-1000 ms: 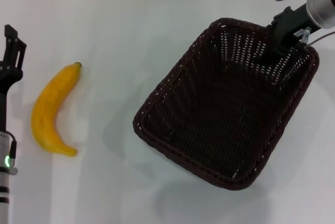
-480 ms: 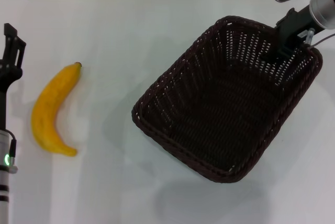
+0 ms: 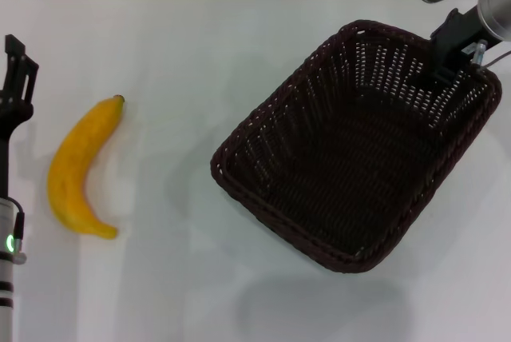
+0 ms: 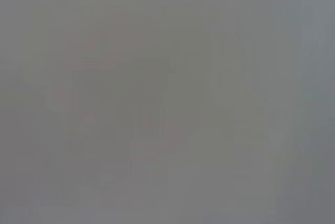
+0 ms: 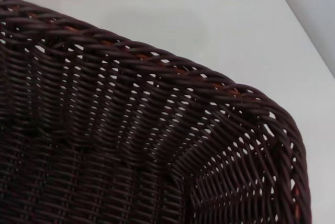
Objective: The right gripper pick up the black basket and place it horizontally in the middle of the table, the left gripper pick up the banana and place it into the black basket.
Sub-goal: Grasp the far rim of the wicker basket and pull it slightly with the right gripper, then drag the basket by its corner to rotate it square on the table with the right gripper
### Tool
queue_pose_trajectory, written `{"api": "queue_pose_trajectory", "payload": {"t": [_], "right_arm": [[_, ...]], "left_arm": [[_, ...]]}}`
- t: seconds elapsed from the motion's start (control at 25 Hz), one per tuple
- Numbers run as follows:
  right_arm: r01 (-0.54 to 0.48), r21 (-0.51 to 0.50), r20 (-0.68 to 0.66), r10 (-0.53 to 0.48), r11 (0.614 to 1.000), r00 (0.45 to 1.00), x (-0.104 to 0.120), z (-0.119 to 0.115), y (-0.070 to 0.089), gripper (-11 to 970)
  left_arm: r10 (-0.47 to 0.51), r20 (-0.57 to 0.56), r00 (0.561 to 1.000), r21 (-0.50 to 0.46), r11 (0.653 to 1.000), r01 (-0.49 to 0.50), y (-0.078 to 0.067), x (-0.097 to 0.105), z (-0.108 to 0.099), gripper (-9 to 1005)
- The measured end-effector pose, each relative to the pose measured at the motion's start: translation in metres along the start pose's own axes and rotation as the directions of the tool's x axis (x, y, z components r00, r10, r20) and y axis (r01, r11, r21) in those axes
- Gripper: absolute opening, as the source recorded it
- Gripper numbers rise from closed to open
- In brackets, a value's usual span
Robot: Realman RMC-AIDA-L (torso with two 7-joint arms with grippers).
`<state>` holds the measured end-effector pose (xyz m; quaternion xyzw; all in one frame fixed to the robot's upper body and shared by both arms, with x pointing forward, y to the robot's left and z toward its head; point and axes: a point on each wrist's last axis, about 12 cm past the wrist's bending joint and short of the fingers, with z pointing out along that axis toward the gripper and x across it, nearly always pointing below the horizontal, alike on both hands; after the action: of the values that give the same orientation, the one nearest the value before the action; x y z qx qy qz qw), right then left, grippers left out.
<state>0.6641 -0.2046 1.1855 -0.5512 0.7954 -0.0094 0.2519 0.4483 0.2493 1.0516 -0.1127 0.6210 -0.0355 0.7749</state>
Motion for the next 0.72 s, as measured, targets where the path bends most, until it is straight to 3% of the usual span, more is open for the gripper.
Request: {"api": "queue_pose_trajectory", "payload": {"t": [0.32,0.44,0.72], "right_arm": [[-0.065,0.026,-0.054,0.066,0.998,0.996,0.004,-0.008,0.003,404],[-0.153,0.061,-0.065,0.157,0.986,0.986,0.011,-0.016,0.004,395],[-0.38,0.119,-0.059,0.389,0.917,0.919,0.028,-0.038,0.008,370]], "left_arm": [[-0.005,0.003,1.0,0.0,1.0,0.005,0.0,0.0,0.001,878],[-0.007,0.007,1.0,0.006,1.0,0.007,-0.001,-0.001,0.004,878],[-0.013,0.009,1.0,0.02,1.0,0.013,-0.003,0.0,0.009,878]]}}
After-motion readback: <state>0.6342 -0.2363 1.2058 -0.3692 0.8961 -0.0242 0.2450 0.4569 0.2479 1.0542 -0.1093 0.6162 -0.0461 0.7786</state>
